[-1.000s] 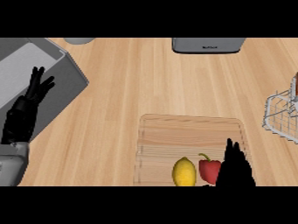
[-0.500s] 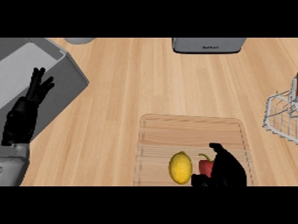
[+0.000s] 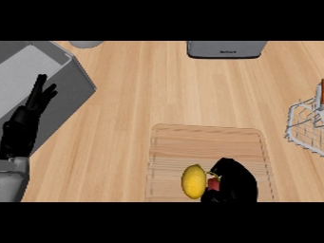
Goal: Pick the bell pepper from the cutting board and place it in the tiered basket
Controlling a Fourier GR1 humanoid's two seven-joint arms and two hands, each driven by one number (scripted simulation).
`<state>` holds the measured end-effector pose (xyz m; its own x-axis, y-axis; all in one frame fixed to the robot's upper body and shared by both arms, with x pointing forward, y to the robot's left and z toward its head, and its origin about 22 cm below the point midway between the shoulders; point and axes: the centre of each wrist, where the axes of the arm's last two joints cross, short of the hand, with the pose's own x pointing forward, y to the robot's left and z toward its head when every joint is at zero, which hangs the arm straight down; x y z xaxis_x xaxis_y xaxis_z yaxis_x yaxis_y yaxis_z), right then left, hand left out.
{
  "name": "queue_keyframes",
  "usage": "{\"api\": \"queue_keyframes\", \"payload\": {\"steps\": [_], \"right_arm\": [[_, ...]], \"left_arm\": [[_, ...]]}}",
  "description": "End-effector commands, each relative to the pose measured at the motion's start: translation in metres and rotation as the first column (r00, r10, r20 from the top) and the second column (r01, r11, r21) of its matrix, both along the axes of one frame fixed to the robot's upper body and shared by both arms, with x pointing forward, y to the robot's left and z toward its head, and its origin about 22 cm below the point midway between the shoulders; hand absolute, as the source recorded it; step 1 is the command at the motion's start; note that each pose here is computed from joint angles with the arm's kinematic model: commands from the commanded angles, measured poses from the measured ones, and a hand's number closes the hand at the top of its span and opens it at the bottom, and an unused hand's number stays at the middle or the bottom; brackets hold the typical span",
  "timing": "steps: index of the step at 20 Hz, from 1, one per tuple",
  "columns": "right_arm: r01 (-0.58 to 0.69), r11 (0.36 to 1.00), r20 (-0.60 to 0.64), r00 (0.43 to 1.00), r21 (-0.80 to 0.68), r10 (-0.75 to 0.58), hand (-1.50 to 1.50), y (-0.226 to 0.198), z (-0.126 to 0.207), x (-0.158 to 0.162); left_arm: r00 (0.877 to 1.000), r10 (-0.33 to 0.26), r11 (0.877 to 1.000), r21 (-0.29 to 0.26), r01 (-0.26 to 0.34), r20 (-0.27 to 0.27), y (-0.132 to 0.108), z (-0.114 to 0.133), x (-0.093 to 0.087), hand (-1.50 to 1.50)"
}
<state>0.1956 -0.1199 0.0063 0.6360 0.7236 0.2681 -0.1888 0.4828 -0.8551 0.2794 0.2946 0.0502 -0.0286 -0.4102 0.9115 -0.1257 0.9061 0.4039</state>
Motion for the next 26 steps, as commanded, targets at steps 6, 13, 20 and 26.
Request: {"api": "queue_keyframes", "payload": {"steps": [6, 13, 20, 26], "right_arm": [[-0.039, 0.998, 0.064, 0.997, 0.046, 0.036, 1.50, 0.034, 0.022, 0.051], [-0.103, 0.990, 0.328, 0.942, 0.094, 0.067, 1.50, 0.053, 0.067, 0.082], [0.030, 0.999, 0.671, 0.741, 0.024, -0.038, 1.50, 0.042, 0.138, 0.092], [0.153, 0.985, 0.763, 0.645, -0.075, -0.042, 1.50, 0.019, 0.192, 0.075]], "left_arm": [[0.998, 0.015, 1.000, -0.003, -0.015, -0.054, 0.005, -0.009, -0.016, 0.00], [0.998, 0.024, 1.000, -0.003, -0.025, -0.057, 0.010, -0.020, 0.001, 0.00], [0.997, 0.036, 0.999, 0.005, -0.036, -0.064, 0.015, -0.018, -0.007, 0.00], [0.998, 0.029, 1.000, 0.000, -0.029, -0.058, 0.010, -0.014, -0.013, 0.00]]}}
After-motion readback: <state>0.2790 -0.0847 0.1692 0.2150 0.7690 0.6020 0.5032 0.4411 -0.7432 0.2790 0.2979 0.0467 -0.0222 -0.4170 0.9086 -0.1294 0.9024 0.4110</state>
